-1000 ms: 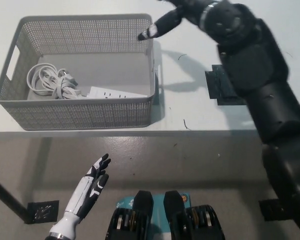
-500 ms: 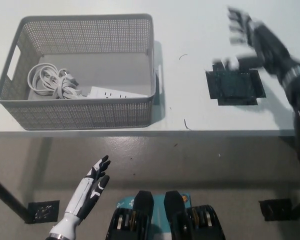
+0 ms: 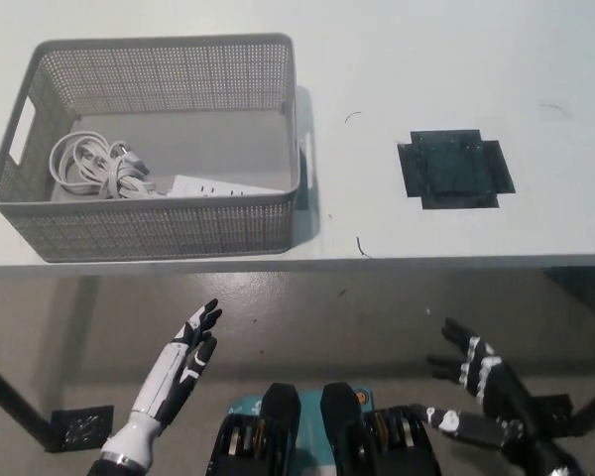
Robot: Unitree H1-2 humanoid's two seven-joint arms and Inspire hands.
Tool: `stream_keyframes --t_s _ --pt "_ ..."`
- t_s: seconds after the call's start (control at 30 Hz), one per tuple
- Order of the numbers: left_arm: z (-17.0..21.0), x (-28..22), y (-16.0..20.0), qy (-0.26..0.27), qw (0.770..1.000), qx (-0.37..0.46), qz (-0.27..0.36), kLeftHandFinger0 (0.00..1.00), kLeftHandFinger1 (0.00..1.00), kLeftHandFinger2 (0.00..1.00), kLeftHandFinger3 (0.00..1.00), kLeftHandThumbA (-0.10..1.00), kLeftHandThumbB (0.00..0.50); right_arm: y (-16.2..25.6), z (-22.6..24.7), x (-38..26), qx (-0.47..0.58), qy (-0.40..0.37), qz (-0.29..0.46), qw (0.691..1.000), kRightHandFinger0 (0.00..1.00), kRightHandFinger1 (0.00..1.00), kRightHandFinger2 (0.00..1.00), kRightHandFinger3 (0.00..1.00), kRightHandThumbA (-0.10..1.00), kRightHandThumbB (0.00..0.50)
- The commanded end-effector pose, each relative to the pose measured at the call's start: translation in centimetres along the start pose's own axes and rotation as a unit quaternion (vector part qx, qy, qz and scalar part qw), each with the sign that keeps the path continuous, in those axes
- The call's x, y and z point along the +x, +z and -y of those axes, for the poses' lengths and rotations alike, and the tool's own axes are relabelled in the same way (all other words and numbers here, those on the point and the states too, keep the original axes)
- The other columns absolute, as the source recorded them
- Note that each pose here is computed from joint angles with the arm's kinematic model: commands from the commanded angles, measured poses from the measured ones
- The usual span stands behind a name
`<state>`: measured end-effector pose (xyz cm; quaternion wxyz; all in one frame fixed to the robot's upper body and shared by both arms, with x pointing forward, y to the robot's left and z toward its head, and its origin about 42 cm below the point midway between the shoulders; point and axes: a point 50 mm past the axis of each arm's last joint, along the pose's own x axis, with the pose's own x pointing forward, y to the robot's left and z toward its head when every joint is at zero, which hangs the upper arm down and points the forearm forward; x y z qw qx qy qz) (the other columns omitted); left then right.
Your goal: Use the right hand to pick up a power strip and put it into a container on the left side
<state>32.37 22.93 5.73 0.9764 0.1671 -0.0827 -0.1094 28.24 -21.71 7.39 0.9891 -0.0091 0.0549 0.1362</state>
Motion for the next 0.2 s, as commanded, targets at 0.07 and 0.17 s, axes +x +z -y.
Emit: stream_keyframes --t_s 0.07,0.17 --pt "-0.84 2.38 2.54 0.001 0.998 0.022 0.065 1.0 1.0 1.0 1.0 1.0 0.157 2.9 -1.08 1.49 -0.015 -0.06 0.206 0.977 0.94 0.99 1.0 1.0 0.86 0.096" --pt "-1.01 2.35 2.54 0.0 0.998 0.022 0.066 1.0 1.0 1.0 1.0 1.0 0.168 2.69 -0.79 1.94 -0.018 -0.053 0.198 0.979 0.93 1.0 1.0 1.0 0.82 0.066"
